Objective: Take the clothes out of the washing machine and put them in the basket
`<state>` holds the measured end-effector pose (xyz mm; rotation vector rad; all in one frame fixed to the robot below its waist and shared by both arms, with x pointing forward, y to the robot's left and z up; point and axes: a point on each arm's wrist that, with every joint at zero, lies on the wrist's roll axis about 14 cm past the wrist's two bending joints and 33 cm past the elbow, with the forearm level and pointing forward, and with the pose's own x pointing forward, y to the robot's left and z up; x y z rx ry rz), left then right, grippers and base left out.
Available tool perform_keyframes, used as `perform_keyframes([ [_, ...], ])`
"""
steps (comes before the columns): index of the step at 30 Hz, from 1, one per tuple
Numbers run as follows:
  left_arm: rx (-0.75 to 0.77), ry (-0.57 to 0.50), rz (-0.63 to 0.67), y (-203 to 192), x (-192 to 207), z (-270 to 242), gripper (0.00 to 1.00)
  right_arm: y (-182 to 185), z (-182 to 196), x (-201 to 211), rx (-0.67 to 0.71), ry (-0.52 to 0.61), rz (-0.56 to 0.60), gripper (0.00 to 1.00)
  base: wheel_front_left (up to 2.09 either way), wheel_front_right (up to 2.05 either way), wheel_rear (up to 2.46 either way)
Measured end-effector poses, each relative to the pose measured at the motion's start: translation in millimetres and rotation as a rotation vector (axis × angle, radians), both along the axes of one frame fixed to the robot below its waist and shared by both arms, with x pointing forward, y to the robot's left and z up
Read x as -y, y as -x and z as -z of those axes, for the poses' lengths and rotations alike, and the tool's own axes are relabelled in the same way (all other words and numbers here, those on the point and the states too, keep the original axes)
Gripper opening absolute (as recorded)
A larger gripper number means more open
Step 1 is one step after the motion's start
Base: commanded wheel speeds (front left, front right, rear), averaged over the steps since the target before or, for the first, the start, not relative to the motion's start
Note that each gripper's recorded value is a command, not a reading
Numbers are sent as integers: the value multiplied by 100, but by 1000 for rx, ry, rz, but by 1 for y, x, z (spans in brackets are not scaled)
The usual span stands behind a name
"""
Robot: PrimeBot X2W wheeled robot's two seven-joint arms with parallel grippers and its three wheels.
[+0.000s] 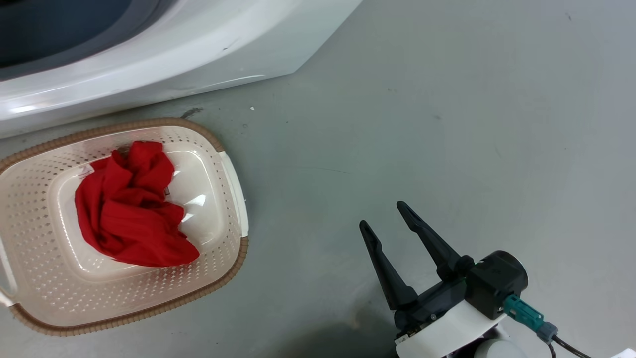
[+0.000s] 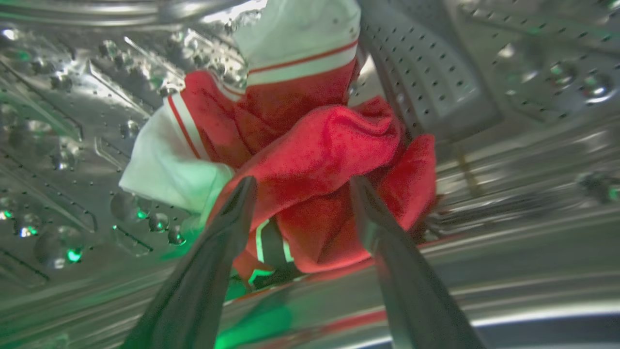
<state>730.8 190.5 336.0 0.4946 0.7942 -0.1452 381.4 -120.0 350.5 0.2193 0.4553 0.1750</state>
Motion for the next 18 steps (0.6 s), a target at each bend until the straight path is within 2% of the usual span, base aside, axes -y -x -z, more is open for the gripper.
perform_keyframes([
  [7, -94, -32, -43, 8, -14, 19, 100, 4, 6, 4, -22, 6, 13, 100, 0, 0, 0],
  [8, -97, -30, -45, 8, -14, 20, 76, 4, 7, 4, -24, 6, 13, 100, 0, 0, 0],
  [9, -95, -33, -45, 8, -15, 19, 42, 4, 7, 4, -24, 6, 13, 100, 0, 0, 0],
  [10, -98, -32, -52, 8, -17, 19, 0, 4, 7, 4, -24, 6, 12, 100, 0, 0, 0],
  [14, -90, -28, -63, 7, -22, 15, 0, 4, 6, 4, -21, 5, 13, 100, 0, 0, 0],
  [18, 14, -13, -49, -5, -17, -2, 0, 2, 4, 5, -13, 7, 14, 100, 0, 0, 0],
])
